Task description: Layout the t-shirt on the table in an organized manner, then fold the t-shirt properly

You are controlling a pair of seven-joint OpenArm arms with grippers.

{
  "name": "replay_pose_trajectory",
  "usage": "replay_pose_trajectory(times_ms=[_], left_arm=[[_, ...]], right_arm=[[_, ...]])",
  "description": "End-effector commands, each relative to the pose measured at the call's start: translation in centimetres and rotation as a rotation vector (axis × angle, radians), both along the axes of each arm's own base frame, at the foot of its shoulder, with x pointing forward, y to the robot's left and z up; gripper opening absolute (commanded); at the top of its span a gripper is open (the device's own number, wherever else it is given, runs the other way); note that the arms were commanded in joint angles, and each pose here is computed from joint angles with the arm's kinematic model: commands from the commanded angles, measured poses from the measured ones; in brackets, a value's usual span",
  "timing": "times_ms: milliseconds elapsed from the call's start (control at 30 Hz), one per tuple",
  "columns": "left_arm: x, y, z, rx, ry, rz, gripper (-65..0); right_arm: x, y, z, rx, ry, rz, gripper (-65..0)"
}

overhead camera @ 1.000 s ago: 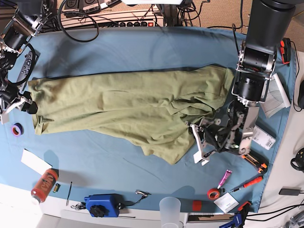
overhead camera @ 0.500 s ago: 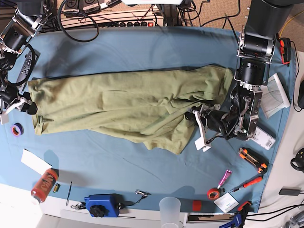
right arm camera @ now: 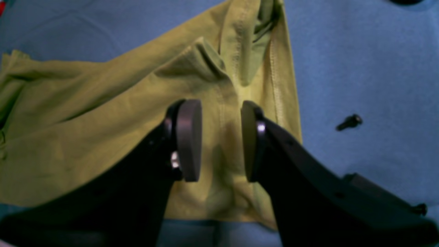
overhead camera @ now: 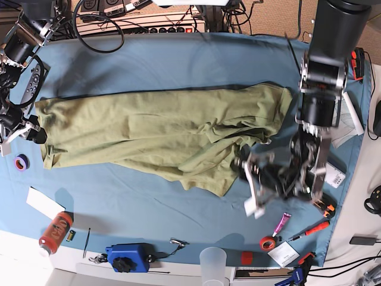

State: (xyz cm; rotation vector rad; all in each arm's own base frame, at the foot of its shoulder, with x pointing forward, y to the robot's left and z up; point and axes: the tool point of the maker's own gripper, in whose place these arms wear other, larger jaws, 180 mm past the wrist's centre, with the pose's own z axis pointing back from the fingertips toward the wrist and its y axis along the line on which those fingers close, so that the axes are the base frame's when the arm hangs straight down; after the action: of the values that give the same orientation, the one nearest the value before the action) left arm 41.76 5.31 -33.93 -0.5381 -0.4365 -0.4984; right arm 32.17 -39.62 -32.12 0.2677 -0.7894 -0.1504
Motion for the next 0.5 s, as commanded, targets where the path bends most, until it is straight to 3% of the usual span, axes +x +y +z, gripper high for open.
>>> replay_pose_trajectory(times_ms=[0,167,367,467], left_arm=[[1.7,-0.5,2.5,-0.03,-0.071,-0.001,-37.3],[3.5,-2.3,3.8,-0.089,-0.169,0.033,-35.2],[6.3,-2.4,3.2,-0.012,-0.305,0.124,-34.9],[6.5,-2.0,2.7,0.016,-0.306,0.156,-34.9]], right_arm=[[1.0,-1.0,2.4,-0.026,-0.067,-0.008,-44.9],[1.0,-1.1,2.3,-0.03,-0.063,-0.009,-44.9],[0.9,-1.1,2.3,-0.033,-0.06,-0.009,-44.9],[0.8,-1.3,2.1,-0.044,-0.05,-0.011,-44.9]])
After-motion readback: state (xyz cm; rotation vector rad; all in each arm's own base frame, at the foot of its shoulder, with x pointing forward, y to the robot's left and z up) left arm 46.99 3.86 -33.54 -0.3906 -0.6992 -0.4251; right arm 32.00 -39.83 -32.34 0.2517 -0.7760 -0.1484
